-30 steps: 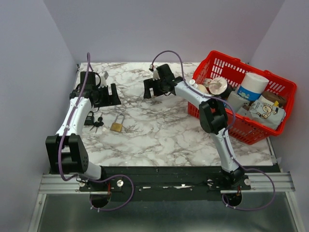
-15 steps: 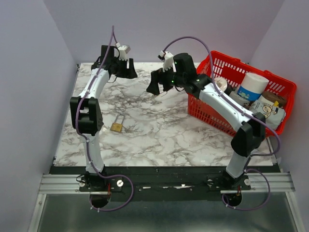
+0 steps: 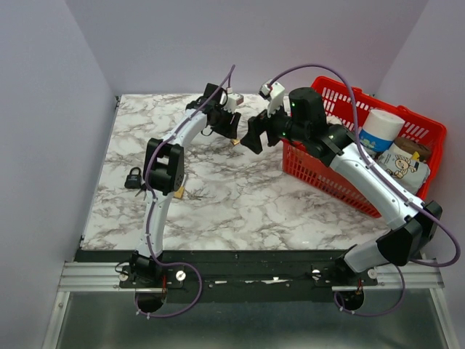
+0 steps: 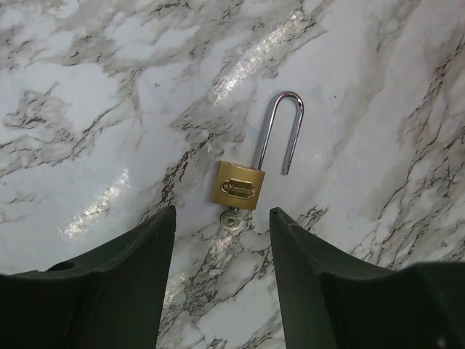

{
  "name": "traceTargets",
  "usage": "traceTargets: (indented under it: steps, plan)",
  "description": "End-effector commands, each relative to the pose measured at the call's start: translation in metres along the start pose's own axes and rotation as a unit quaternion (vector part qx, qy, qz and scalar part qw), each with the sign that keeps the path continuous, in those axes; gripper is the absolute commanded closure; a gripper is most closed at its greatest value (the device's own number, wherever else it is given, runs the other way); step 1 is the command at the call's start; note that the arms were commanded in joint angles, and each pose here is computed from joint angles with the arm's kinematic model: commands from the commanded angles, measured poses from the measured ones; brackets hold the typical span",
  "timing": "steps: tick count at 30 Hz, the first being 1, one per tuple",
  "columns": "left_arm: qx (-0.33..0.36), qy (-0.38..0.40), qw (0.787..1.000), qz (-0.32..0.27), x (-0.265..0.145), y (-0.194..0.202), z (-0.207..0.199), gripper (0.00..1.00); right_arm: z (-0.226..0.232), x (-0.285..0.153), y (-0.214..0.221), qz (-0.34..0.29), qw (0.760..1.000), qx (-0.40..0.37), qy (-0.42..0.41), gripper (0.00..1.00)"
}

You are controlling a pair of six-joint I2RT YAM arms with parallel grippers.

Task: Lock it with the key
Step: Pick up the lock from the center of the board.

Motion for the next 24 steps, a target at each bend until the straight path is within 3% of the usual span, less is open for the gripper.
traceTargets:
  steps: [1,19,24]
  plan:
    - [0.045,-0.037,0.998,0.015,0.008,-0.002,0.004,0.38,-0.007,-0.018,0.000,0.007,1.000,-0.014,0.023,0.00]
    - [0.084,-0.061,0.991,0.087,0.041,0.026,-0.006,0.37,-0.007,-0.030,-0.012,0.000,1.000,-0.012,0.027,0.00]
    - [0.092,-0.074,0.988,0.100,0.046,0.027,-0.009,0.43,-0.013,-0.033,-0.012,-0.001,0.999,-0.011,0.037,0.00]
Point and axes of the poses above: each gripper's point midway between its finger pads, its own x axis out along the fingers, its own z axis along the line the jaws close on, y = z × x, the point moved 1 cm from there along -x, back along the fingers, and after that the axes turned 3 degrees about -x, right-handed, at the moved point
